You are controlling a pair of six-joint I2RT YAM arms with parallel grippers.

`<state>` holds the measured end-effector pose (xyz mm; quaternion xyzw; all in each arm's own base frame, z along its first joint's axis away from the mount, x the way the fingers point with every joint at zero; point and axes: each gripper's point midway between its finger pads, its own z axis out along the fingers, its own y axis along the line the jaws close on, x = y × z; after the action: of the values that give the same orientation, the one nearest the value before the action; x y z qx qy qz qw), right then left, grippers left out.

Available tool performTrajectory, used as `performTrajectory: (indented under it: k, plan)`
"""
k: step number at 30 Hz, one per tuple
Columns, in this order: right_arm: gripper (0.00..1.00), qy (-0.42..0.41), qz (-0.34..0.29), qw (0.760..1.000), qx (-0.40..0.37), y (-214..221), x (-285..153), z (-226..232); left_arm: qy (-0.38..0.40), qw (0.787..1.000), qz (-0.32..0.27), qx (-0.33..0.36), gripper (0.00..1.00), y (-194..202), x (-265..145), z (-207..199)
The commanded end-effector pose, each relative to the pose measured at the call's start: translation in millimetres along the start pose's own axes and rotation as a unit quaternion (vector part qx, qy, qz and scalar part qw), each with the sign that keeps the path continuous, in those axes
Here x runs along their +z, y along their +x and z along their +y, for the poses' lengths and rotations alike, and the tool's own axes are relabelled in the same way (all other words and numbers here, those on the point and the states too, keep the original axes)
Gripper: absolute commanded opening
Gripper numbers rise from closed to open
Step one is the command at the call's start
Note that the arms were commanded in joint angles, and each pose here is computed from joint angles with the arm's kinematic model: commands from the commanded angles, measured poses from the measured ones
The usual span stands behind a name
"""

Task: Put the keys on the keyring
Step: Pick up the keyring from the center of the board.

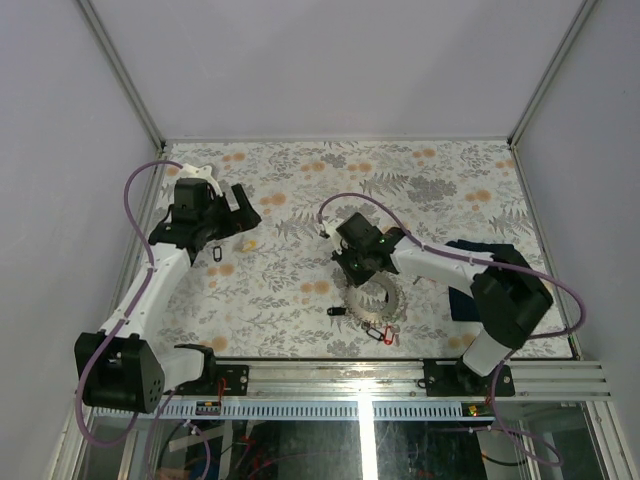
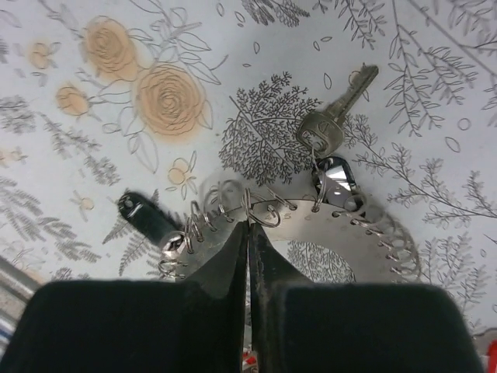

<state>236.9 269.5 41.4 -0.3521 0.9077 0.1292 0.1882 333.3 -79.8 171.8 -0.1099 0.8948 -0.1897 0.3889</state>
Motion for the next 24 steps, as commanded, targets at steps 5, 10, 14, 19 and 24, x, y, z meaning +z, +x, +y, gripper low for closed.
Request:
performTrajectory:
  k: [5,10,14,19,24]
  plan:
    - [0.0,-0.047,-0.172,0.981,-0.077,-52.8,-70.7,19.2,0.092,0.991,-0.072,0.064,1.0,-13.5,-20.5,-66.1]
    - [0.0,-0.057,-0.254,0.962,-0.085,-72.7,-110.6,27.1,0.159,0.976,-0.103,0.11,1.0,-1.4,-39.1,-109.8]
    - [0.0,-0.073,-0.345,0.93,-0.108,-84.9,-143.4,36.6,0.225,0.952,-0.135,0.155,1.0,6.6,-66.1,-141.2]
    - [0.0,-0.093,-0.404,0.9,-0.135,-88.7,-180.4,48.2,0.351,0.893,-0.162,0.228,0.91,27.2,-107.7,-171.4]
    - [0.0,-0.115,-0.453,0.863,-0.19,-87.2,-206.1,62.1,0.461,0.804,-0.199,0.317,0.74,49.4,-151.4,-191.0]
